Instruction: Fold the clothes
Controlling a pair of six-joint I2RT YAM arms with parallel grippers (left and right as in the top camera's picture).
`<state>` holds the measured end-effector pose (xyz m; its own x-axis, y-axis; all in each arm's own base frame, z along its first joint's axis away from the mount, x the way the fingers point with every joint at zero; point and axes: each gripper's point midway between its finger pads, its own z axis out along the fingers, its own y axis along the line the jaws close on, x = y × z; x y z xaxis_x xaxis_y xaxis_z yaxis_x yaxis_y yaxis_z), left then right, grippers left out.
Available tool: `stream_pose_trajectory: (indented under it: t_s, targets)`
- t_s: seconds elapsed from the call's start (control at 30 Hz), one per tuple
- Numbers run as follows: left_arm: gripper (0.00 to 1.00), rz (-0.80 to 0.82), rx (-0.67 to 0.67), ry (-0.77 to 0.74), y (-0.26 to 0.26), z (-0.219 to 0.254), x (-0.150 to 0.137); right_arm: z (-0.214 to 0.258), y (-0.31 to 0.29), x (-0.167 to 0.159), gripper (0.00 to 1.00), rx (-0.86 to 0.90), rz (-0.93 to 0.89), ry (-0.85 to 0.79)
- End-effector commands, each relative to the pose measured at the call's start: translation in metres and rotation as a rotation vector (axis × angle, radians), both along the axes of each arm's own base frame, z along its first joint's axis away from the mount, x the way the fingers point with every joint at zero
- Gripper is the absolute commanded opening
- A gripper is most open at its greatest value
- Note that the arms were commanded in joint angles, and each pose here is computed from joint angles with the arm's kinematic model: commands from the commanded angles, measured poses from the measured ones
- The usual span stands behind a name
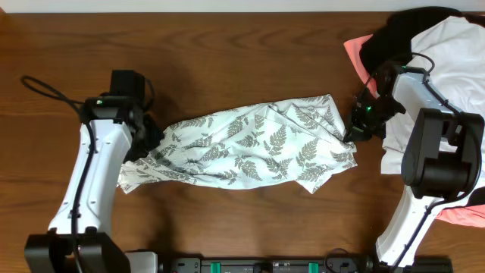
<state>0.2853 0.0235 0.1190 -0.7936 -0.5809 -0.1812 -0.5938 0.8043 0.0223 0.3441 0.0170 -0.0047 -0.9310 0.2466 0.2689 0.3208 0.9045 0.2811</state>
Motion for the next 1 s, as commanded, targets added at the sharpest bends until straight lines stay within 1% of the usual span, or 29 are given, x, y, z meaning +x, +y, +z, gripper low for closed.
stream_pose_trajectory:
  t_s: [0.0,0.1,0.17,0.3,0.4,0.43,0.47,0.5,0.53,0.6,0.73,0.83,0.87,0.93,0.97]
  targets:
    - [0.26,-0.005,0.011,0.017,0.002,-0.017,0.004,-0.025,-0.024,-0.011,0.02,-0.12,0.038,0.053]
    - [0.25,-0.088,-0.066,-0.007,-0.013,-0.029,0.019,-0.025,-0.024,-0.011,0.02,-0.12,0.038,0.054]
    - [0.25,-0.105,-0.091,0.009,-0.017,-0.039,0.021,-0.024,-0.024,-0.011,0.02,-0.12,0.038,0.054]
    - [0.25,-0.102,-0.095,0.101,-0.017,-0.063,0.009,-0.024,-0.024,-0.012,0.02,-0.12,0.038,0.057]
    - [0.25,-0.1,-0.103,0.218,-0.016,-0.086,-0.013,-0.024,-0.024,-0.012,0.02,-0.12,0.039,0.058]
    - [0.23,-0.082,-0.107,0.27,-0.015,-0.092,-0.025,-0.024,-0.024,-0.013,0.02,-0.118,0.044,0.058]
    - [0.09,-0.068,-0.112,0.322,-0.012,-0.097,-0.037,-0.024,-0.024,-0.013,0.02,-0.117,0.049,0.057]
    - [0.06,-0.058,-0.115,0.345,-0.01,-0.098,-0.044,-0.024,-0.024,-0.013,0.02,-0.116,0.053,0.056]
    - [0.06,-0.041,-0.117,0.365,-0.008,-0.098,-0.05,-0.024,-0.024,-0.013,0.02,-0.116,0.055,0.056]
    - [0.06,-0.009,-0.122,0.371,-0.002,-0.096,-0.054,-0.024,-0.024,-0.013,0.02,-0.116,0.054,0.055]
    - [0.06,0.038,-0.141,0.302,0.009,-0.088,-0.045,-0.024,-0.024,-0.013,0.02,-0.116,0.054,0.054]
    - [0.07,0.015,-0.145,0.216,0.014,-0.079,-0.033,-0.024,-0.024,-0.013,0.02,-0.116,0.054,0.054]
    - [0.09,0.009,-0.14,0.184,0.016,-0.075,-0.028,-0.024,-0.024,-0.013,0.02,-0.116,0.054,0.054]
    - [0.15,-0.005,-0.131,0.133,0.019,-0.067,-0.021,-0.024,-0.024,-0.013,0.02,-0.116,0.054,0.055]
    - [0.26,-0.011,-0.126,0.107,0.021,-0.063,-0.018,-0.024,-0.024,-0.013,0.02,-0.116,0.054,0.055]
